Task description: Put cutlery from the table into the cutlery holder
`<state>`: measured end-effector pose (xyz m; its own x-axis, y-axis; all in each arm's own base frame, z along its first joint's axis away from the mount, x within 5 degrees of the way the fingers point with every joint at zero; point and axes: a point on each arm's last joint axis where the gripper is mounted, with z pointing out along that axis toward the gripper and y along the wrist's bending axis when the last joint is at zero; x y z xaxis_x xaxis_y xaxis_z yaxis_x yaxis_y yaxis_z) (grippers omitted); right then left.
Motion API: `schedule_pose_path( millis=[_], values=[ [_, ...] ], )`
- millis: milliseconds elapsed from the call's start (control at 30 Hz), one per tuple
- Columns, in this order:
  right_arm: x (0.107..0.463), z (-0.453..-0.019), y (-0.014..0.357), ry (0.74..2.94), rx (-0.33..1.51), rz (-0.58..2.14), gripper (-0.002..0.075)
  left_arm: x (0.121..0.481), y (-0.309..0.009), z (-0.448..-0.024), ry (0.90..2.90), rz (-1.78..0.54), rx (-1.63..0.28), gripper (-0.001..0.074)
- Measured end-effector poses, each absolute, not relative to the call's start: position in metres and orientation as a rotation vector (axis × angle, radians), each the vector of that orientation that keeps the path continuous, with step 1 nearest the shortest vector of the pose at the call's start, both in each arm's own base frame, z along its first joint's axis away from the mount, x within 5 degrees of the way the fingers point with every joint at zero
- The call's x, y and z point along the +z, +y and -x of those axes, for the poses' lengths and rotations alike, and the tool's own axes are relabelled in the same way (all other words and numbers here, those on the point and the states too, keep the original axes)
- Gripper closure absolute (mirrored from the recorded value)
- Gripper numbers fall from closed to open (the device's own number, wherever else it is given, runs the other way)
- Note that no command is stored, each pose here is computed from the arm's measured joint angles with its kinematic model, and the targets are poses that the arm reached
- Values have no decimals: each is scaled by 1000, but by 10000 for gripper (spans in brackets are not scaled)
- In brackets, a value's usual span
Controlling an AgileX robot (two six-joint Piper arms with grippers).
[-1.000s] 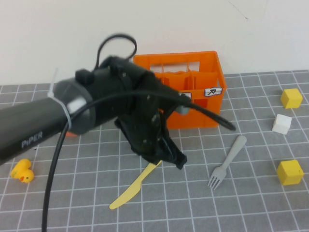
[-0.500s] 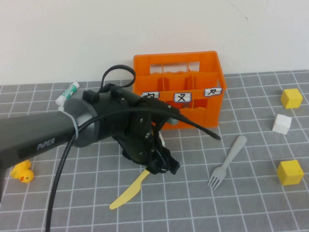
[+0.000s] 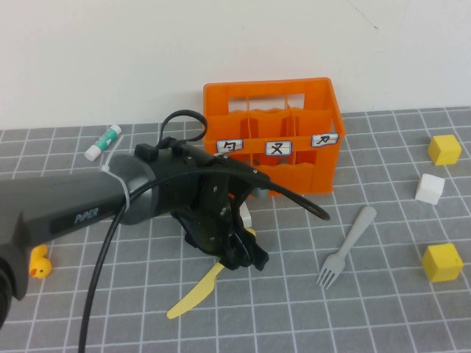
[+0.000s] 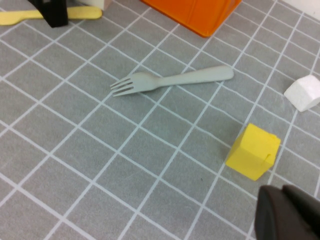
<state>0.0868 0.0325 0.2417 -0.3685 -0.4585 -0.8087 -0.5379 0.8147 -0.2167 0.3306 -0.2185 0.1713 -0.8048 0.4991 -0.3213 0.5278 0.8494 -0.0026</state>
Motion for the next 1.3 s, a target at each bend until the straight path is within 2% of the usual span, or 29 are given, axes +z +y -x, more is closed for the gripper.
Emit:
schedule_pose_path(
  millis=[700,833,1033,1300],
  values=[
    [242,-87,32,2021,102,737,729,169,-220,-330,2750,-778,-144,405],
    [242,-87,32,2021,102,737,729,169,-220,-330,2752,-781,-145,463],
    [242,-87,32,2021,102,737,729,169,-220,-329,2751,-801,-140,614],
    [242,-87,32,2021,102,737,729,169,-218,-327,2780,-843,-120,614]
  ],
)
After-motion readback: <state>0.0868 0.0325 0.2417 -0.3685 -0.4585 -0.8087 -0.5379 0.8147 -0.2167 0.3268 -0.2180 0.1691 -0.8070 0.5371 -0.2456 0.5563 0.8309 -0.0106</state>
